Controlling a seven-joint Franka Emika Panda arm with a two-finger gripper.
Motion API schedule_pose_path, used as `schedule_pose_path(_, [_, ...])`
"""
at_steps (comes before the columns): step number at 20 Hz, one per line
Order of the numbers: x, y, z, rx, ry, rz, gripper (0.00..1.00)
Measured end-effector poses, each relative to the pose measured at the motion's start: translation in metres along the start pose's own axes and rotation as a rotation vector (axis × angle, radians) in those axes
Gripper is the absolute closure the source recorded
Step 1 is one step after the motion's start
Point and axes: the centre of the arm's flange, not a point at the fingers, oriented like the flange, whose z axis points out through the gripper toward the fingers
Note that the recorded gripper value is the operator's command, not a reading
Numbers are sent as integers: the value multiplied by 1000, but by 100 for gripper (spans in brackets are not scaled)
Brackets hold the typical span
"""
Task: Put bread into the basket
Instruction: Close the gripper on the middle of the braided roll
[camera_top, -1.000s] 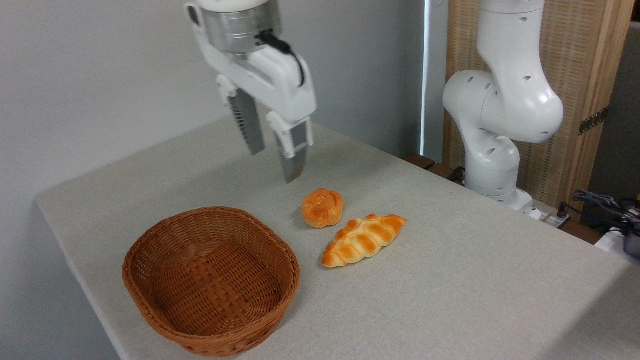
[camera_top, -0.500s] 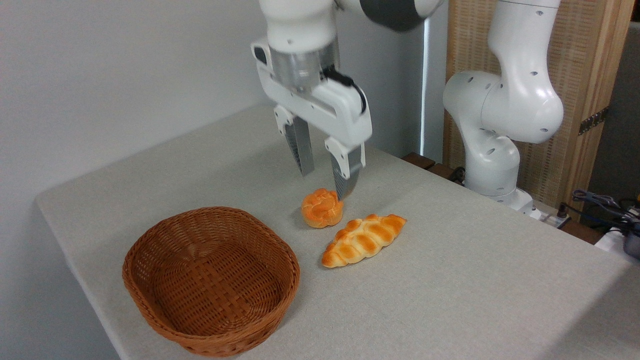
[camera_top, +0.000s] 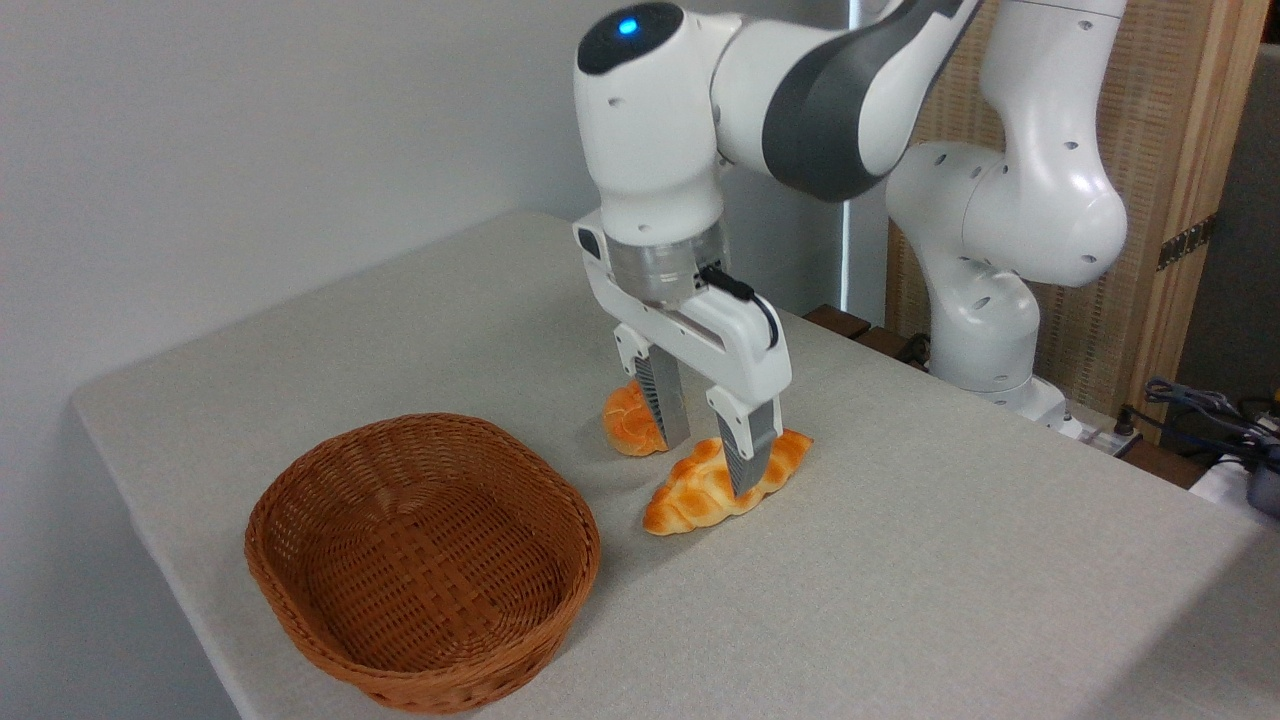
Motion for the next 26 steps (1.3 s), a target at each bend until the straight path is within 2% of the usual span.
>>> schedule_pose_path(4, [-3, 3, 16, -4, -4, 21, 0])
schedule_pose_path(6, [-4, 3, 21, -4, -4, 33, 4])
schedule_pose_path(8, [-5, 4, 26, -3, -4, 36, 34])
schedule_pose_path(10, [-5, 5, 28, -3, -4, 37, 70])
schedule_pose_path(11, [-4, 5, 28, -3, -4, 40, 78])
schedule_pose_path(13, [-2, 7, 29, -2, -5, 48, 81])
schedule_pose_path(26, [0, 10, 30, -4, -9, 57, 81])
